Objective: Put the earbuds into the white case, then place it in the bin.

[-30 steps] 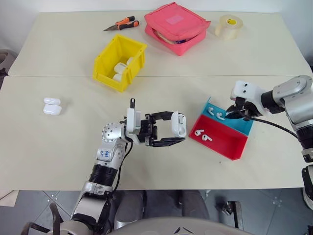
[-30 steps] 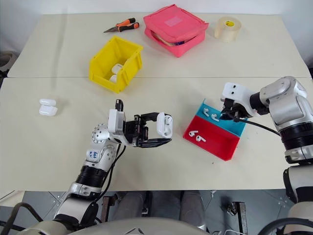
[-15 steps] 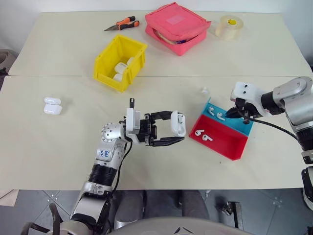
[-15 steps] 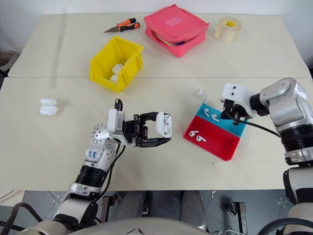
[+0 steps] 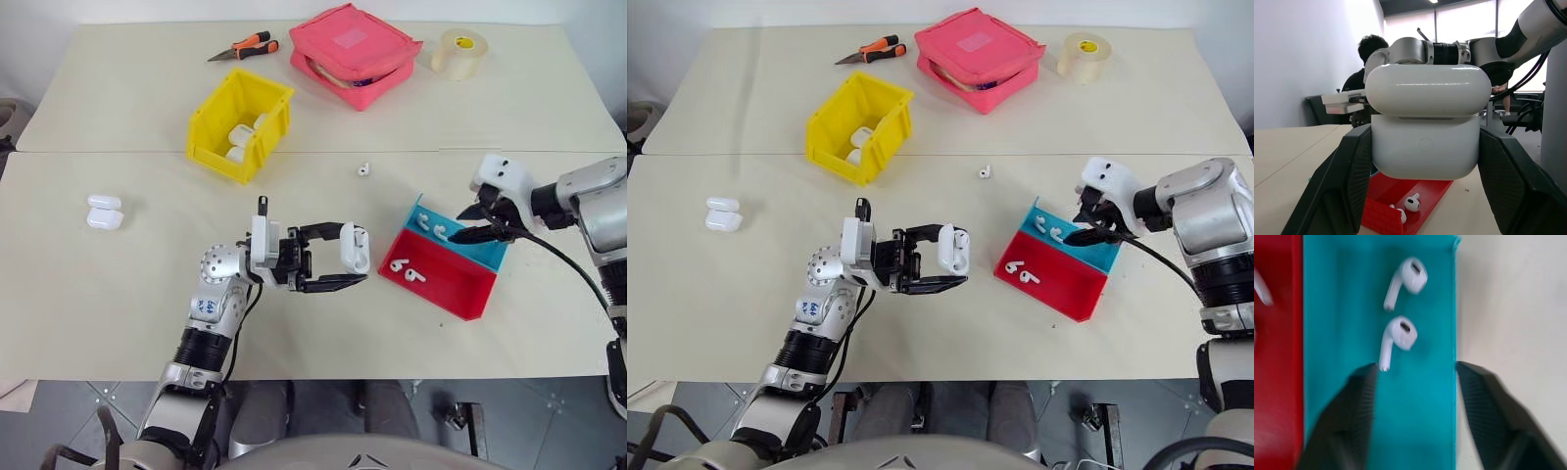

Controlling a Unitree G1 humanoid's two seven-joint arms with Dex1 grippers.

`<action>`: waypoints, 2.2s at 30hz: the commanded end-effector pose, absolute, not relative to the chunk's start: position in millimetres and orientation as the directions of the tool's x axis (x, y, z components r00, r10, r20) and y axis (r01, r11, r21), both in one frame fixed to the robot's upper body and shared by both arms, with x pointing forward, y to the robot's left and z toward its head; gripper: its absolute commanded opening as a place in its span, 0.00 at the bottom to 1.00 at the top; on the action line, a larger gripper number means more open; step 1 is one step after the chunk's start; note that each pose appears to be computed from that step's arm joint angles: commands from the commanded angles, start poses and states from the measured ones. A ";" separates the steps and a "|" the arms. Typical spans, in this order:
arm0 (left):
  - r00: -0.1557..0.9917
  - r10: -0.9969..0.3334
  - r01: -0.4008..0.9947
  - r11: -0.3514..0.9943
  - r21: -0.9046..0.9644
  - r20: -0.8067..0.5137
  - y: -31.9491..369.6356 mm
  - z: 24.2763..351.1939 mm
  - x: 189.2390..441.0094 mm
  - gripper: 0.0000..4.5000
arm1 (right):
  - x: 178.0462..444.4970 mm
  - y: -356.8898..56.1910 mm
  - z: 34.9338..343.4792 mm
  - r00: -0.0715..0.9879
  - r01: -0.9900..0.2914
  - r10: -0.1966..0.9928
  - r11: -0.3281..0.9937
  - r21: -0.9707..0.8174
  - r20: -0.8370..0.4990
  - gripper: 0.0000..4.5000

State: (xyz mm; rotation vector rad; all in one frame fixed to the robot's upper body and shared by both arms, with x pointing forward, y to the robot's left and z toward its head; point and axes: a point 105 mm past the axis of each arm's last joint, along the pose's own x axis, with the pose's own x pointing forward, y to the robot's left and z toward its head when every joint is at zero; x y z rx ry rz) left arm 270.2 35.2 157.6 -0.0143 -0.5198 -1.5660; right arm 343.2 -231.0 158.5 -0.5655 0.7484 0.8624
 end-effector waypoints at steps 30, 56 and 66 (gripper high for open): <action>-0.099 -0.933 0.936 0.031 0.352 0.346 32.5 170.1 266.7 0.62 | 345.0 -221.4 143.3 0.456 -0.810 0.388 0.553 -0.193 -0.801 0.12; -0.122 -0.930 0.959 -0.021 0.282 0.347 26.9 183.9 279.7 0.62 | 245.9 -123.0 252.1 0.390 -0.910 0.837 0.414 0.023 0.384 0.12; -0.076 -0.929 0.970 0.016 0.243 0.363 27.9 191.6 288.4 0.62 | 228.7 -91.0 233.5 0.381 -0.925 0.795 0.336 0.180 0.472 0.12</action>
